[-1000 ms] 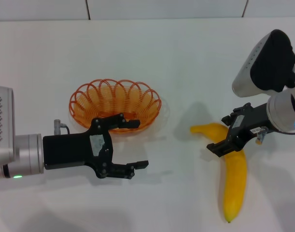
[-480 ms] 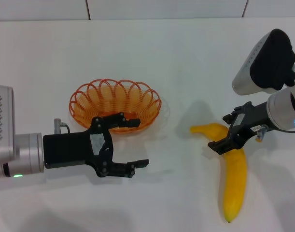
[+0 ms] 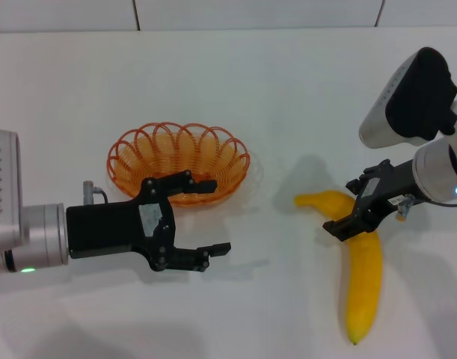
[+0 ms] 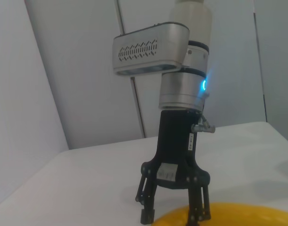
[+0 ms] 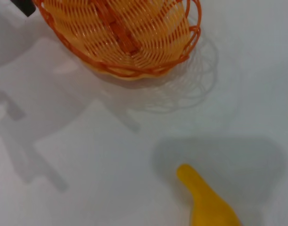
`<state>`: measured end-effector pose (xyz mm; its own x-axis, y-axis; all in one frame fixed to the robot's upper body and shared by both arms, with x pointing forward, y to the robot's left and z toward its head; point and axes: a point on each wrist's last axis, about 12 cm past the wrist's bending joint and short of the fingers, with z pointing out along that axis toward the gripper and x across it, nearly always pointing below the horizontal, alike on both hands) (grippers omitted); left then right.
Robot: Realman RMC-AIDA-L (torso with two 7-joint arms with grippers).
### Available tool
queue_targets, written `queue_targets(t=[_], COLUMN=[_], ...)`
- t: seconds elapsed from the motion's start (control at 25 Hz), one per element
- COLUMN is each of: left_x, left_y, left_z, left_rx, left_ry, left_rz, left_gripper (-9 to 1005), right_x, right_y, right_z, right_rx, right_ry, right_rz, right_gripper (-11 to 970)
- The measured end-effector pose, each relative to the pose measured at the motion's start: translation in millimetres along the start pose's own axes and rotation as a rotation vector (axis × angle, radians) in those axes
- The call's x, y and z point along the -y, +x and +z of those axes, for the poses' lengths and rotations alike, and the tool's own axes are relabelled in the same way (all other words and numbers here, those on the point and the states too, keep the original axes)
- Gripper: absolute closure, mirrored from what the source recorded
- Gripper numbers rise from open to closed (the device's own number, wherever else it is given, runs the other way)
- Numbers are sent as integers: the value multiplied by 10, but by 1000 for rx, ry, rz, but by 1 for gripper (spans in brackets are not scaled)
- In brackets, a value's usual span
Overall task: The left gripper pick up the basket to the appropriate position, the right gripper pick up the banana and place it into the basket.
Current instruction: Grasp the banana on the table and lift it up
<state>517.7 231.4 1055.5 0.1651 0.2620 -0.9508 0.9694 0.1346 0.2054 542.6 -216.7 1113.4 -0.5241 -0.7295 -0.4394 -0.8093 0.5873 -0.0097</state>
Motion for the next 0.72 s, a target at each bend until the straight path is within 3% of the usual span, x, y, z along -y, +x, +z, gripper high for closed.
queue_targets(t=[0.72], left_x=[-10], left_y=[-5], left_z=[-7], left_rx=[4], left_ry=[-7], left_rz=[0], left_gripper=[103], right_x=[5], right_y=[2], right_z=[-1], right_rx=[-2], right_ry=[2], right_rz=[0], right_gripper=[105])
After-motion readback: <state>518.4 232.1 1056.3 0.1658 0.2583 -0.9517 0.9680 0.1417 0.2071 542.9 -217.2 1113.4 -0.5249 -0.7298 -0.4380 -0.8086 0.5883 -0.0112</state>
